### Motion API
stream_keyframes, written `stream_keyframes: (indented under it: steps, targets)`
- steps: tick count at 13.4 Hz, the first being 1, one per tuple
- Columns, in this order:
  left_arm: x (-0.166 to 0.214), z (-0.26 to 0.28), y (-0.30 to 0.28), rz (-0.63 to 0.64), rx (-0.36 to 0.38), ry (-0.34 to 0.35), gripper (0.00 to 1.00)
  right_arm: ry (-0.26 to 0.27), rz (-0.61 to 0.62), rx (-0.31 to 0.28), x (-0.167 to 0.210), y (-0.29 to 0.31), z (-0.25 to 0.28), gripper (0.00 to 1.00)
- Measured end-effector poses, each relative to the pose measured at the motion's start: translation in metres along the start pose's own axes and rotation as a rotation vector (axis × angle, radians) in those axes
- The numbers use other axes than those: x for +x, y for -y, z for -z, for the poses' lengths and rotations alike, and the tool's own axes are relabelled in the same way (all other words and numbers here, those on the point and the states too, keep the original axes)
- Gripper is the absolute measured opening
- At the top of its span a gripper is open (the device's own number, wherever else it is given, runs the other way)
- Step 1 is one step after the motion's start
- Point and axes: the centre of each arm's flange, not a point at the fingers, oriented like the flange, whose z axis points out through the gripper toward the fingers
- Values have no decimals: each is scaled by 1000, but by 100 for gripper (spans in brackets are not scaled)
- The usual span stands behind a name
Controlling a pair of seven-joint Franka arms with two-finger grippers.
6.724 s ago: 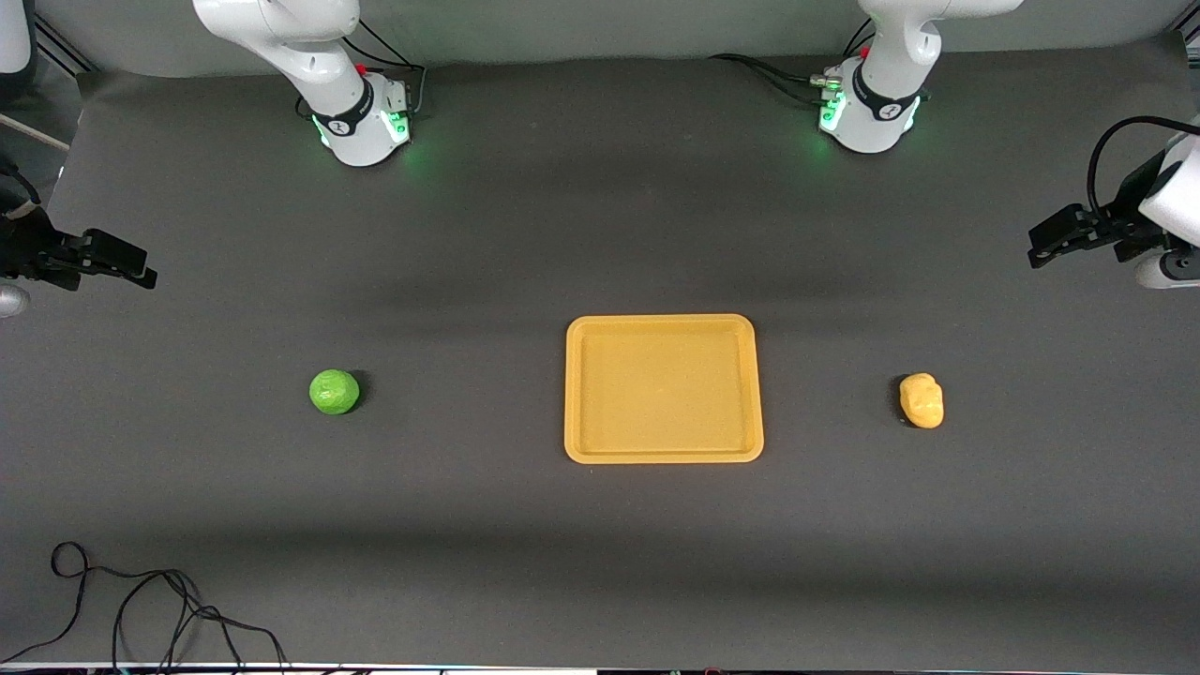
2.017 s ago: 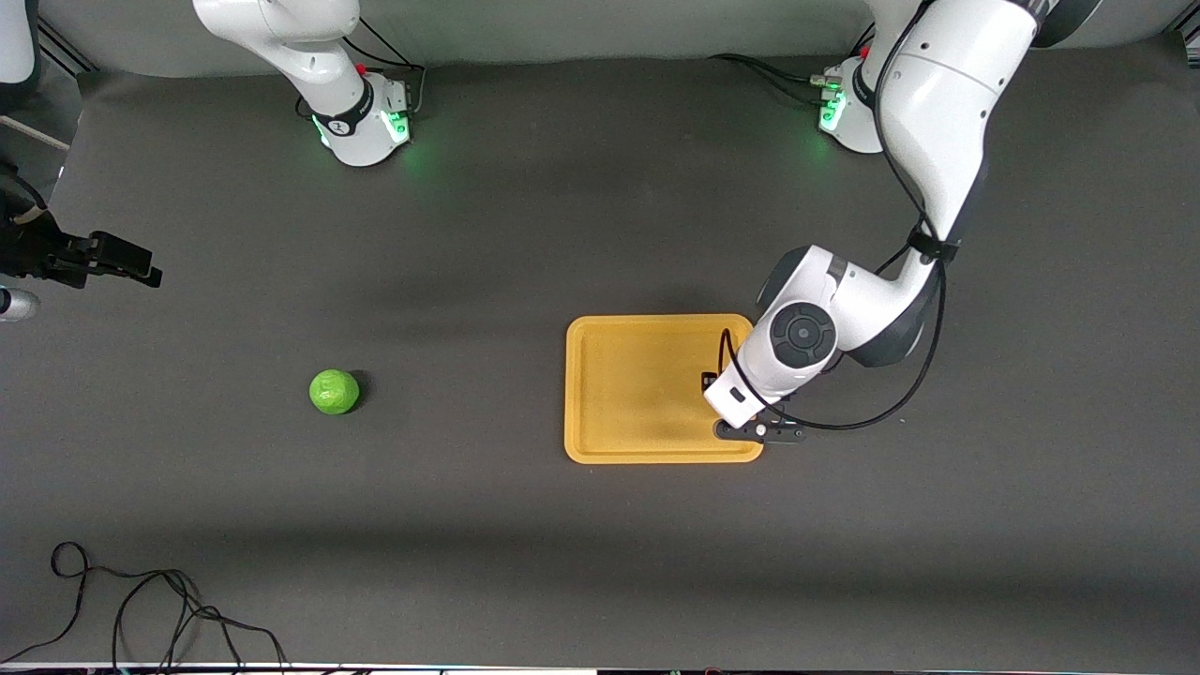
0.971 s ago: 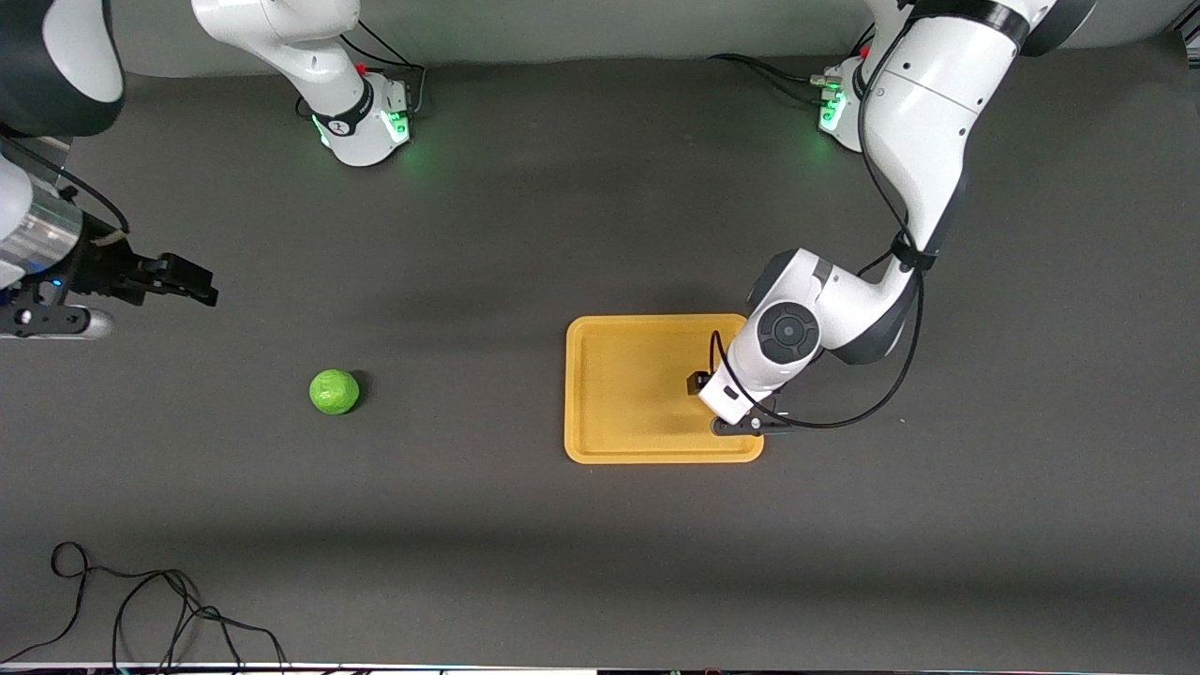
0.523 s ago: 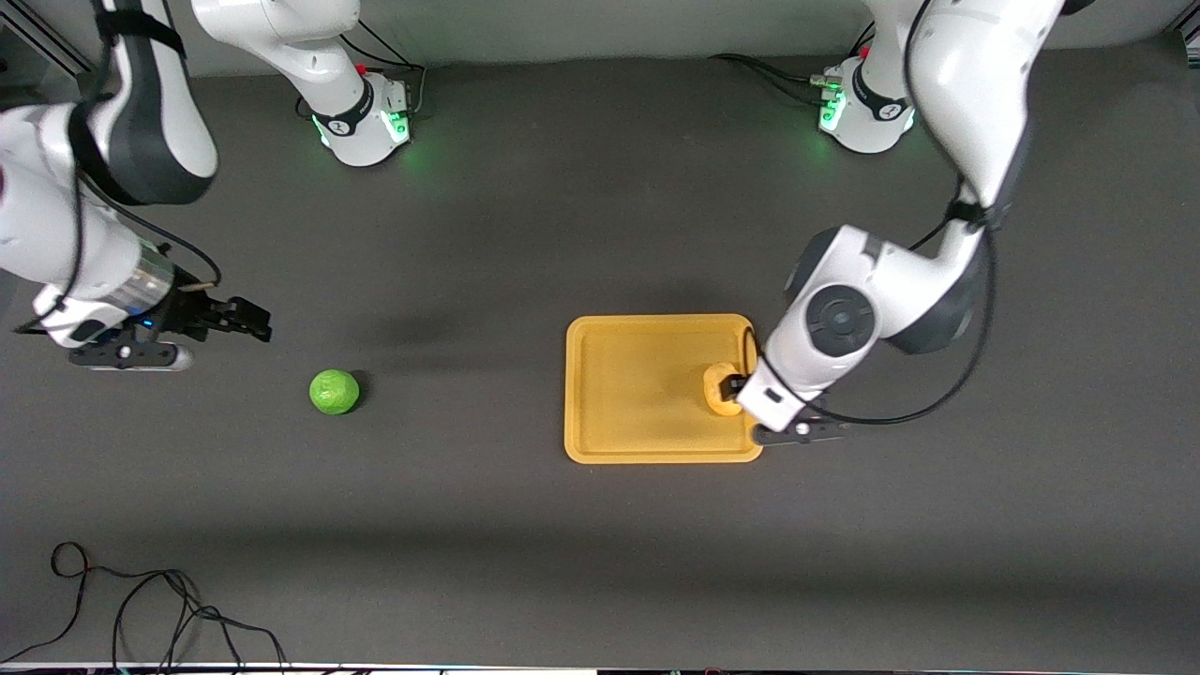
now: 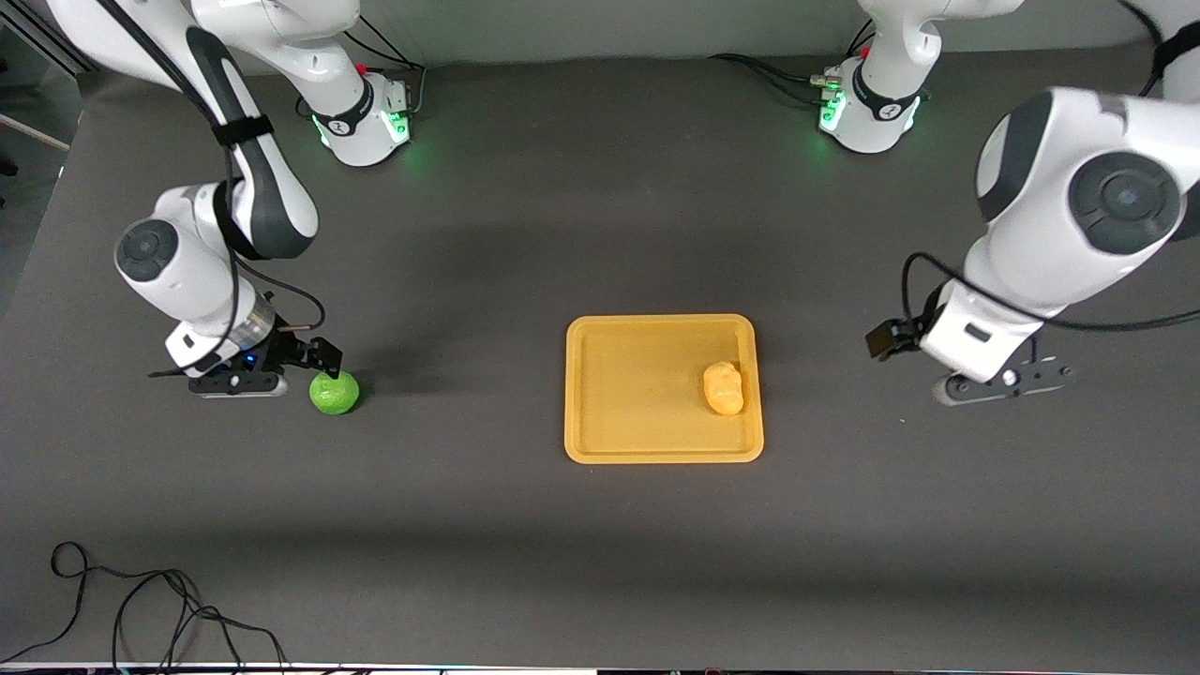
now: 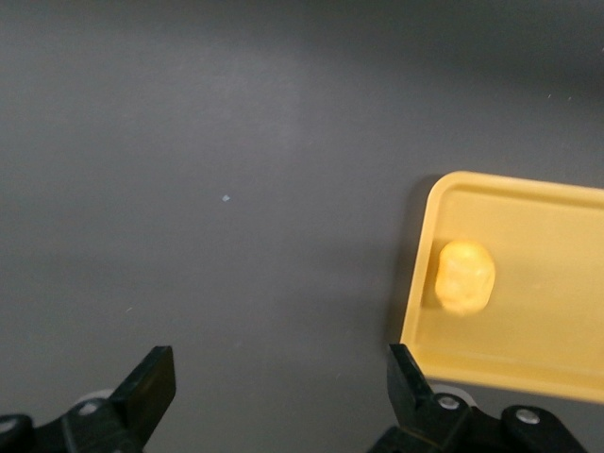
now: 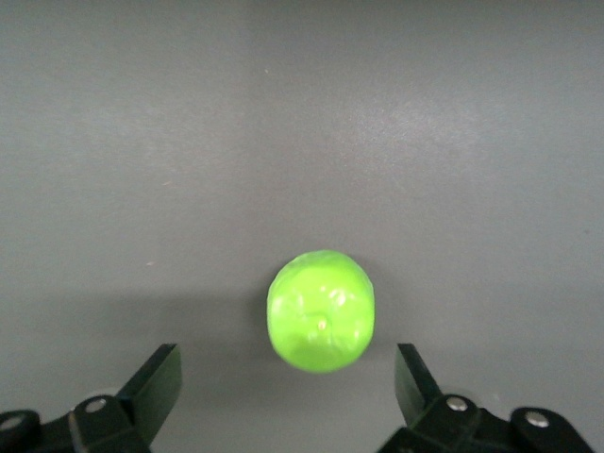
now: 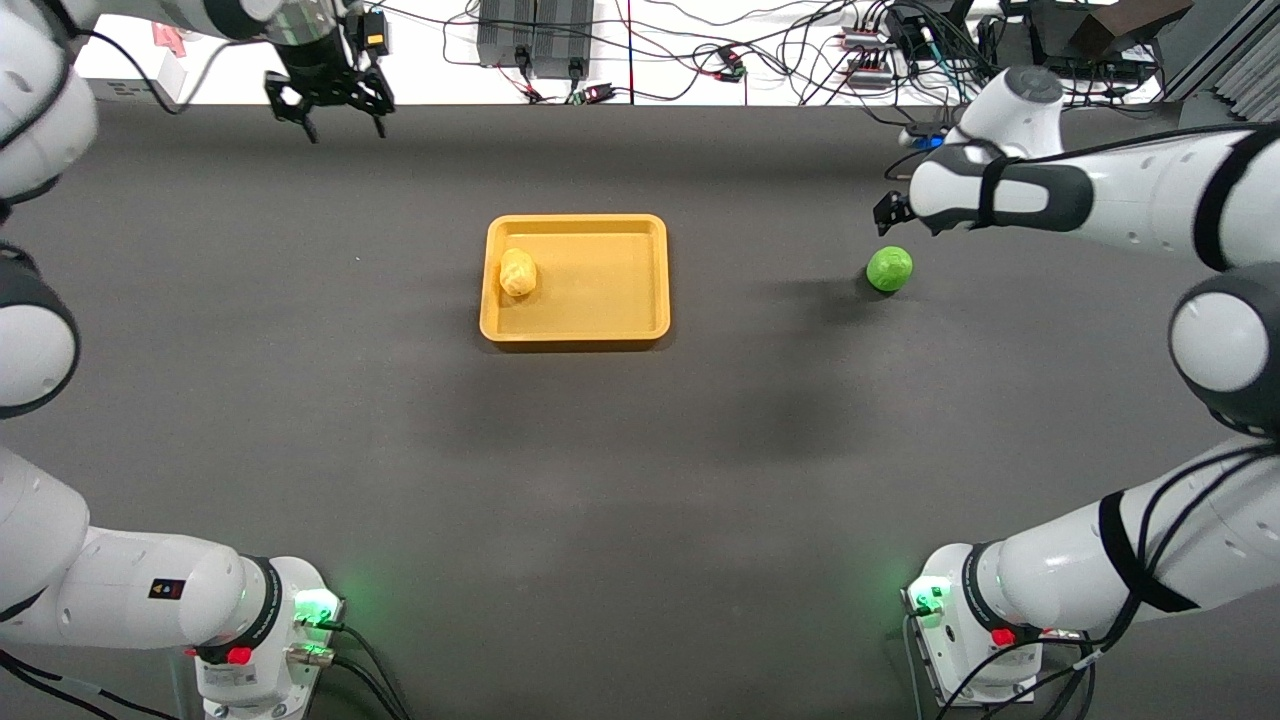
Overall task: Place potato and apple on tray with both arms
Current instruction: 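Open the left gripper and withdraw while the right gripper reaches the apple, then grasp the green apple with the right gripper and lift it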
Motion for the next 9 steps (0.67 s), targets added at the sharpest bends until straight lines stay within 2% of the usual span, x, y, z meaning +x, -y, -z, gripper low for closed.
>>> stream_keyframes:
  steps: [5,9]
  targets:
    - [-10,32,89,-61,-18,37,100,13,-10,-10,-4,-7,-53,100]
    - [-36,51,121,-66,-29,19,100,41,-11,-15,-8,-9,-70,100]
